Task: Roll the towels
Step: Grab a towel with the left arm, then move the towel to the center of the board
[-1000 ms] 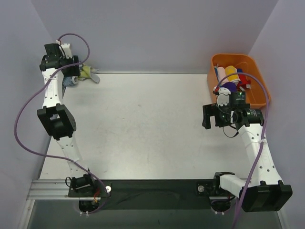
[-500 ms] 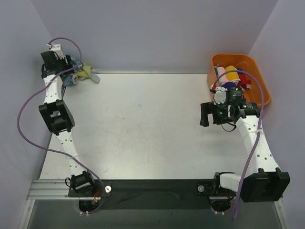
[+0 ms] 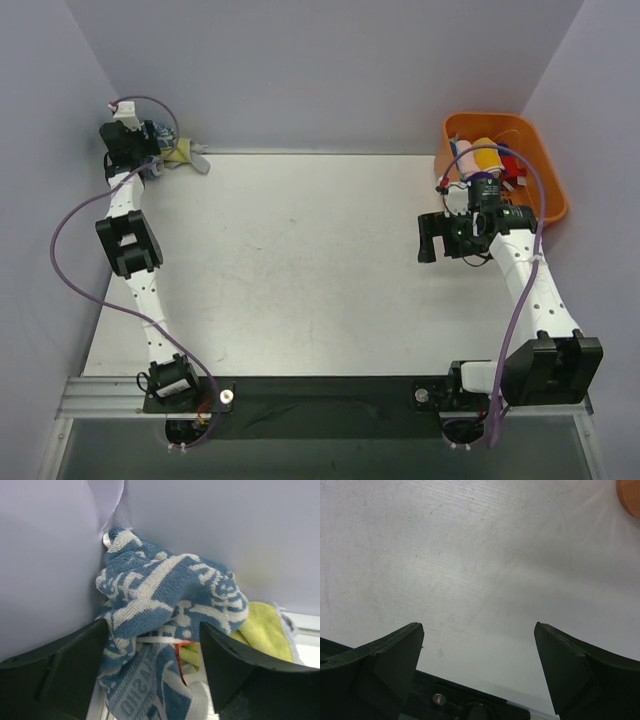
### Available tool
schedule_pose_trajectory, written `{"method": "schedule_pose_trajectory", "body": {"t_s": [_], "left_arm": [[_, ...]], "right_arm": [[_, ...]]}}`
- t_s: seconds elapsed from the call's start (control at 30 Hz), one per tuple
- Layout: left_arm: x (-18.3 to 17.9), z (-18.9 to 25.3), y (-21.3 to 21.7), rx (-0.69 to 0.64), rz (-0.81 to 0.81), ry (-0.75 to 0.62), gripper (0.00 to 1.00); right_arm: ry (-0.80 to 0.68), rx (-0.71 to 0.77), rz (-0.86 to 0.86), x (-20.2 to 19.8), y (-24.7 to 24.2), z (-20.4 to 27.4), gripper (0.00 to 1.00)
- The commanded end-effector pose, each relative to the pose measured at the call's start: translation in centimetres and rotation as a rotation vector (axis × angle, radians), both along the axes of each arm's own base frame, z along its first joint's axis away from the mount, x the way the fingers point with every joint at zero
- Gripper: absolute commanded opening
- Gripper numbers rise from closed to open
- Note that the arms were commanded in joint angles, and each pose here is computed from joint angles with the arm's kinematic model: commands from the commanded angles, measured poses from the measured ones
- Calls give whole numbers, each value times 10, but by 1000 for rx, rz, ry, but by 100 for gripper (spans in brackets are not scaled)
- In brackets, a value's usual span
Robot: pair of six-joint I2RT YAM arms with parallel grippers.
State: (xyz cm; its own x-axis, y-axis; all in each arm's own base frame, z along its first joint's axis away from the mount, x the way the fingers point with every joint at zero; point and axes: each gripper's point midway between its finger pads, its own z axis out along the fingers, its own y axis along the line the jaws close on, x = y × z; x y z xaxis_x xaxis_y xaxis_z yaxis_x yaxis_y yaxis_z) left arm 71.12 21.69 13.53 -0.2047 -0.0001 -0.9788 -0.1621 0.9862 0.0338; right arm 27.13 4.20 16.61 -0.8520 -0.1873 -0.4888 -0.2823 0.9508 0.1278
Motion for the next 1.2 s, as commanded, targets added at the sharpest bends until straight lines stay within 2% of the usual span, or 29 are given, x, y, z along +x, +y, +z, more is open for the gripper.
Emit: {"method": "schedule_pose_trajectory", "body": {"t_s": [0.0, 0.07, 0.13, 0.17, 0.2, 0.23, 0.27, 0.33, 0.43, 0.53, 0.57, 0.63, 0.73, 0.83, 0.87, 0.93, 0.97, 1.03, 1.07, 1.17], "left_arm": [[15, 52, 19, 93, 46, -206, 82], [18, 39, 23, 98, 59, -208, 69], [20, 45, 26, 108, 91, -236, 54], [20, 45, 27, 104, 103, -241, 39], [20, 53, 29, 107, 109, -266, 31], [20, 58, 28, 107, 112, -278, 20], [19, 69, 29, 105, 120, -297, 0], [17, 83, 30, 105, 119, -320, 0], [8, 129, 24, 109, 94, -377, 0], [-6, 186, 12, 113, 53, -439, 0], [-17, 221, 7, 128, 43, -480, 0], [-27, 248, -5, 114, 13, -499, 0], [-60, 319, -30, 93, -43, -561, 0], [-78, 341, -48, 65, -83, -554, 0], [-95, 367, -63, 70, -113, -580, 0], [-106, 370, -79, 42, -151, -543, 0], [-123, 389, -99, 36, -201, -548, 0], [-136, 391, -120, 4, -248, -519, 0], [-158, 413, -135, 10, -275, -541, 0], [-191, 405, -192, -11, -411, -451, 0]], "right_arm": [[13, -27, 3, 0, -2, 4, 100], [29, -33, 4, -1, -3, 0, 100], [44, -42, 3, -1, -4, -3, 100], [50, -44, 4, -2, -4, -4, 100], [59, -46, 5, -1, -3, -5, 100], [65, -48, 11, -2, -3, -5, 100], [63, -48, 11, -2, -3, -4, 100], [56, -46, 16, -1, -2, -1, 100], [37, -46, 21, -1, -1, 5, 100], [5, -45, 21, 1, -1, 13, 100], [-1, -37, 23, 1, 0, 15, 100], [-17, -20, 25, 4, 3, 21, 100], [-40, 3, 32, 5, 7, 29, 100], [-74, 16, 38, 3, 10, 39, 100], [-85, 20, 39, 3, 10, 42, 100], [-104, 32, 44, 0, 12, 48, 100], [-113, 38, 46, 0, 13, 51, 100], [-128, 47, 49, -4, 14, 54, 100], [-132, 50, 51, -6, 15, 55, 100], [-150, 59, 59, -12, 17, 59, 100]]}}
